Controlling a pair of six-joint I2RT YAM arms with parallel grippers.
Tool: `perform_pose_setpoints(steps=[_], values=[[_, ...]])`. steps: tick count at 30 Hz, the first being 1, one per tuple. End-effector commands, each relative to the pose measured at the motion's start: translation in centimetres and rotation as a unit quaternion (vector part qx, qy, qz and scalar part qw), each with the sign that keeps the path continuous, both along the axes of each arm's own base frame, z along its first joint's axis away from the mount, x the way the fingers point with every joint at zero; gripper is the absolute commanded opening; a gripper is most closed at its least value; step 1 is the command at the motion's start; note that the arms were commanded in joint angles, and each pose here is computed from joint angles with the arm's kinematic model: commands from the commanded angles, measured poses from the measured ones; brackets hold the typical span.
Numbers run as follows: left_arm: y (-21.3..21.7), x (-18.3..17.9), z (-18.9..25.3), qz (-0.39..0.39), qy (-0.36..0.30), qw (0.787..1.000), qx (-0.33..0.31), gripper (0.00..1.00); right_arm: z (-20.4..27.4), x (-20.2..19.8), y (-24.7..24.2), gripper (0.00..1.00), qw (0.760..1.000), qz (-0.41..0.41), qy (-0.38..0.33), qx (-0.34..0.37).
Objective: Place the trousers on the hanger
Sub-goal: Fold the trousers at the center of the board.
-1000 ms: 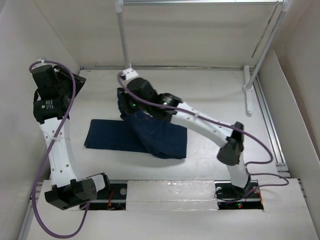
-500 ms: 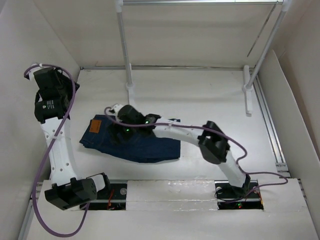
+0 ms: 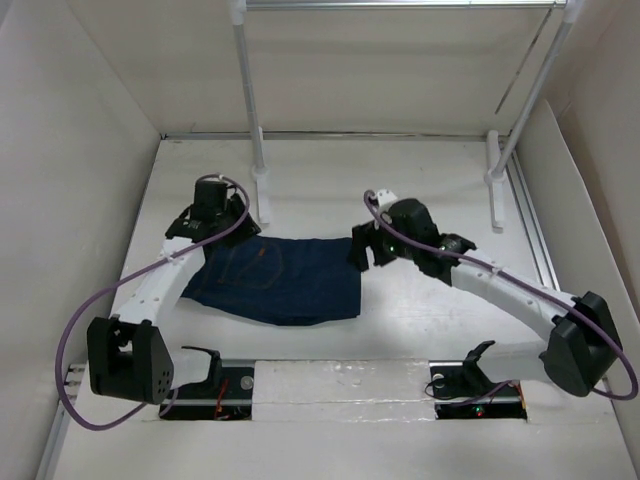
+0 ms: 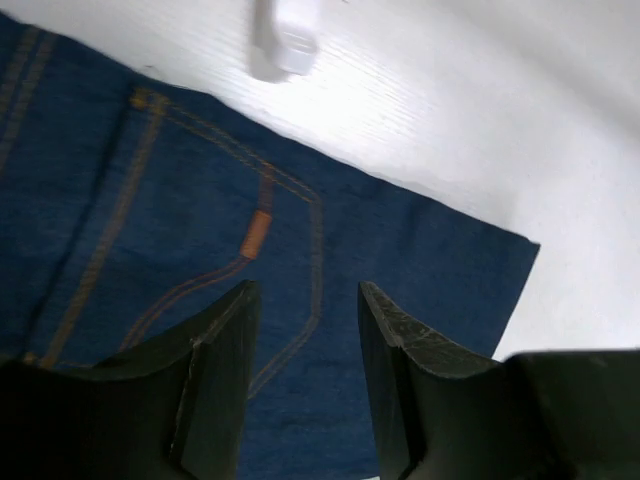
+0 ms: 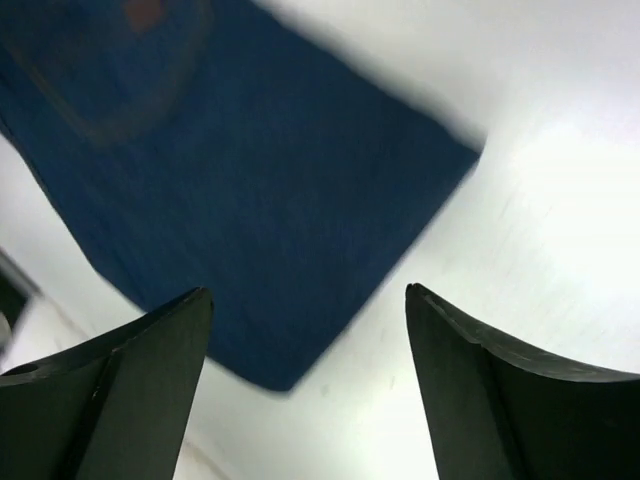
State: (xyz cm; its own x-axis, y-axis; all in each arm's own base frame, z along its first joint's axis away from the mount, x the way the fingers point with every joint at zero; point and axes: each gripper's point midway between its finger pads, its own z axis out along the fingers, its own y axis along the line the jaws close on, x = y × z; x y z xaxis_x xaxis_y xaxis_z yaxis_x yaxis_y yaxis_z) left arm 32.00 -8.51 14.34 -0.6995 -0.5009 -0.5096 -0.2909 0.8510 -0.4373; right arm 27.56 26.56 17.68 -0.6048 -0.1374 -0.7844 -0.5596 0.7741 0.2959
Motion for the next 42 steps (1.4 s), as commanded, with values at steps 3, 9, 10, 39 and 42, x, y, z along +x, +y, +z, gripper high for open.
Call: perform_pose_setpoints(steps=[3, 9, 10, 39, 42], values=[[-1.7, 0.2, -0.4, -0.038, -0.039, 0.998, 0.013, 0.4, -6.8, -5.2, 0.2, 0.84, 0.993, 0.046, 0.109, 0.017], [-0.5, -1.6, -3.8, -0.036, -0.002, 0.998, 0.044, 0.4, -9.0, -5.8, 0.9, 0.85, 0.987, 0.024, 0.141, 0.073], [-0.4, -1.8, -4.2, -0.035, 0.0, 0.998, 0.046, 0.4, -10.0, -6.5, 0.9, 0.84, 0.983, 0.027, 0.16, 0.08], [-10.5, -1.1, -1.9, -0.111, -0.017, 0.993, -0.041, 0.0, -8.8, -2.8, -12.7, 0.81, 0.98, -0.119, 0.144, -0.065], [-13.0, -1.0, -0.1, -0.168, -0.047, 0.981, -0.09, 0.0, -0.2, -0.2, -13.8, 0.94, 0.984, -0.143, 0.05, -0.091]])
